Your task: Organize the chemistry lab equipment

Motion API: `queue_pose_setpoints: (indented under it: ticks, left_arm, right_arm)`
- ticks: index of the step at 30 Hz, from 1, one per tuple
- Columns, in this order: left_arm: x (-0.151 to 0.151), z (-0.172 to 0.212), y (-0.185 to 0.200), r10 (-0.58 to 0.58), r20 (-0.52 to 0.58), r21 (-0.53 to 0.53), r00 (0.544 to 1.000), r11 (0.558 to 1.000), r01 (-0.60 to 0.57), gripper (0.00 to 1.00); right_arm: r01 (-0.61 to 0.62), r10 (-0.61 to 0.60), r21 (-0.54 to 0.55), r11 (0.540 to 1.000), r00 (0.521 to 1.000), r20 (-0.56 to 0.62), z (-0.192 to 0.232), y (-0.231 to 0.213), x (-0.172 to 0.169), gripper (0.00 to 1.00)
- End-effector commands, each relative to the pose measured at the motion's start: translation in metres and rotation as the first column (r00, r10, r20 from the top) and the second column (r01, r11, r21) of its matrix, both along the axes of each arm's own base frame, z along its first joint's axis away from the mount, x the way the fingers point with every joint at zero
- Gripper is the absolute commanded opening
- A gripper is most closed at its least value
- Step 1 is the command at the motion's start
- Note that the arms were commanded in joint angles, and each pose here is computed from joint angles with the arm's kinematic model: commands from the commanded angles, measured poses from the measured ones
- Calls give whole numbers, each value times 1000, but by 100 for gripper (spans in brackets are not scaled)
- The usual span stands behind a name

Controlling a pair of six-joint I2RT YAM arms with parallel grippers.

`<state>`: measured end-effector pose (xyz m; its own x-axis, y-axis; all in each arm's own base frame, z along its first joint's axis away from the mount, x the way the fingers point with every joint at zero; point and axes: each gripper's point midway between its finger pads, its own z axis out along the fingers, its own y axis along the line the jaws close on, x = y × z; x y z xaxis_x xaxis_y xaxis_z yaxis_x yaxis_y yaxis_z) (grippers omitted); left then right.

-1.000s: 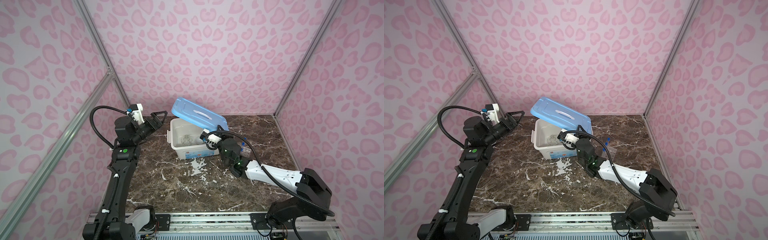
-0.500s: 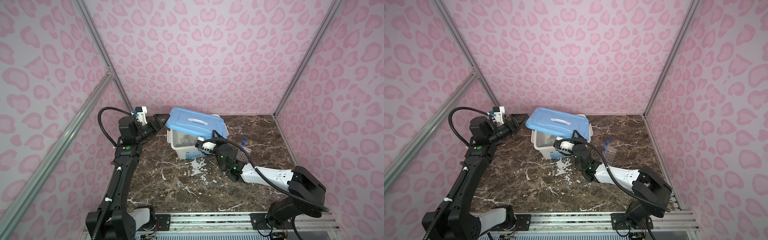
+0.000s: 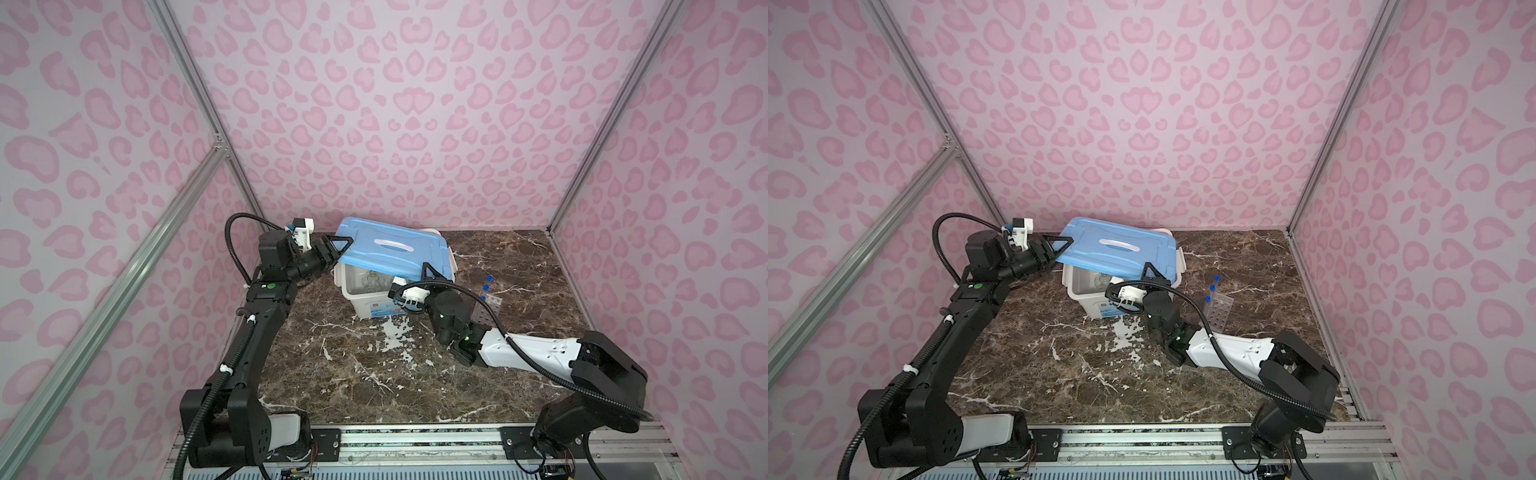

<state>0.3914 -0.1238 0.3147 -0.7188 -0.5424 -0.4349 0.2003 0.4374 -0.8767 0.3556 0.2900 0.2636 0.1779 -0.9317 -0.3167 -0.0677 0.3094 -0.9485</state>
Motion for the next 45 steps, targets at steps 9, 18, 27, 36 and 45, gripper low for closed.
queue_pose_setpoints:
  ticks: [9,18,27,36,45]
  left_arm:
    - [4,-17,-2,-11,-19,7,1000,1000,12,28]
    - [4,-15,-1,7,-10,-28,1000,1000,-7,18]
    - [11,12,0,31,28,-79,999,996,-28,7]
    - [15,33,1,71,83,-126,994,990,-60,4]
    - [11,29,-5,72,96,-135,993,989,-58,4]
  right_arm:
    - [-4,4,26,1000,1000,-1,-19,1,-4,18]
    - [-1,8,43,999,988,-154,-40,3,-6,57]
    - [8,13,74,997,961,-276,-50,-1,-16,69]
    - [-8,81,204,979,932,-354,-48,1,-30,86]
    - [-46,395,616,787,803,-445,-2,-5,-53,89]
